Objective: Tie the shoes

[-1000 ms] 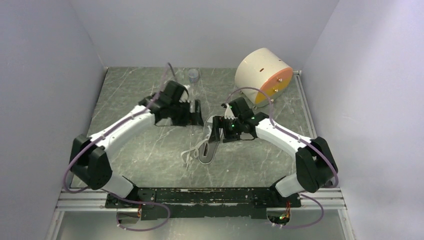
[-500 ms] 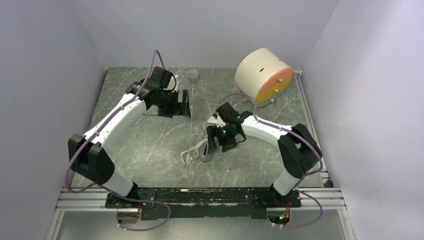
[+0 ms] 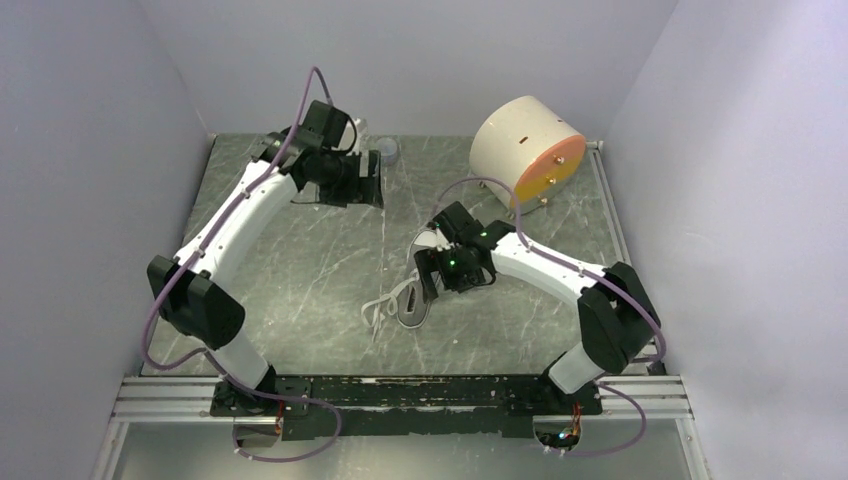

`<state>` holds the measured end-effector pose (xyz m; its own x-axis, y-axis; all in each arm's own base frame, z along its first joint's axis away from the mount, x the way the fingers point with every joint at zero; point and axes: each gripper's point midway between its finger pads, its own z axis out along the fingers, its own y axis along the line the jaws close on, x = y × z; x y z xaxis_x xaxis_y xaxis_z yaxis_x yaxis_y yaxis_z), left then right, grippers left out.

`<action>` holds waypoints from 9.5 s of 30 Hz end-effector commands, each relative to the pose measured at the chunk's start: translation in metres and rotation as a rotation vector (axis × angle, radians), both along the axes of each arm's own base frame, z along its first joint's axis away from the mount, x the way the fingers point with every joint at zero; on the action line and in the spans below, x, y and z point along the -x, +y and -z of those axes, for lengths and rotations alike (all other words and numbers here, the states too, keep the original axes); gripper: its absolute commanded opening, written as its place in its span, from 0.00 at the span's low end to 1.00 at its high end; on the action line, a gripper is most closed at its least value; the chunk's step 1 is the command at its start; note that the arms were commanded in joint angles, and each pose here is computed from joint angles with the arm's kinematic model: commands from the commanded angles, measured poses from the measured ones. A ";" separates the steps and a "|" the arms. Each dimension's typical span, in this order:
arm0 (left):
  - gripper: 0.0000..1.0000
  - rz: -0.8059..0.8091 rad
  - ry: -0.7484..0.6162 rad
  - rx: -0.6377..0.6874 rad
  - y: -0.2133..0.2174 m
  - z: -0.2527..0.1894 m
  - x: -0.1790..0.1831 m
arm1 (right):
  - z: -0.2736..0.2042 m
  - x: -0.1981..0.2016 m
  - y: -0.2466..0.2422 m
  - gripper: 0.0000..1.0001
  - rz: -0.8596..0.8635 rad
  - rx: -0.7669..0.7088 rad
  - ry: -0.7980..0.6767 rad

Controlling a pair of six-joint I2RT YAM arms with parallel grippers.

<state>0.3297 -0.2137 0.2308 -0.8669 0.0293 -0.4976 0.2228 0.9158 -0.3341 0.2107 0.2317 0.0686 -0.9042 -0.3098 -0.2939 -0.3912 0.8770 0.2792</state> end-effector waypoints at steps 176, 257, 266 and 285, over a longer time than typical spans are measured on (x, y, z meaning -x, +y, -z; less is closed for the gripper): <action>0.05 0.192 0.258 0.249 -0.043 0.072 0.104 | -0.080 0.022 0.008 0.00 -0.190 -0.237 -0.227; 0.05 0.197 0.305 0.223 -0.032 0.096 0.122 | 0.065 0.047 -0.077 0.00 0.438 0.289 -0.237; 0.05 0.159 0.345 0.172 -0.019 0.119 0.132 | -0.055 0.020 -0.041 0.00 0.309 -0.100 -0.500; 0.95 0.277 -0.210 0.203 -0.076 0.094 0.096 | -0.148 0.009 0.000 0.00 -0.042 -0.260 -0.676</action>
<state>0.2110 -0.2351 0.1041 -0.9192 0.0618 -0.3889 0.2422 0.8675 -0.4345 0.1922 0.2367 0.2110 -0.5217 -0.1680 -0.8365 -0.5810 0.7879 0.2041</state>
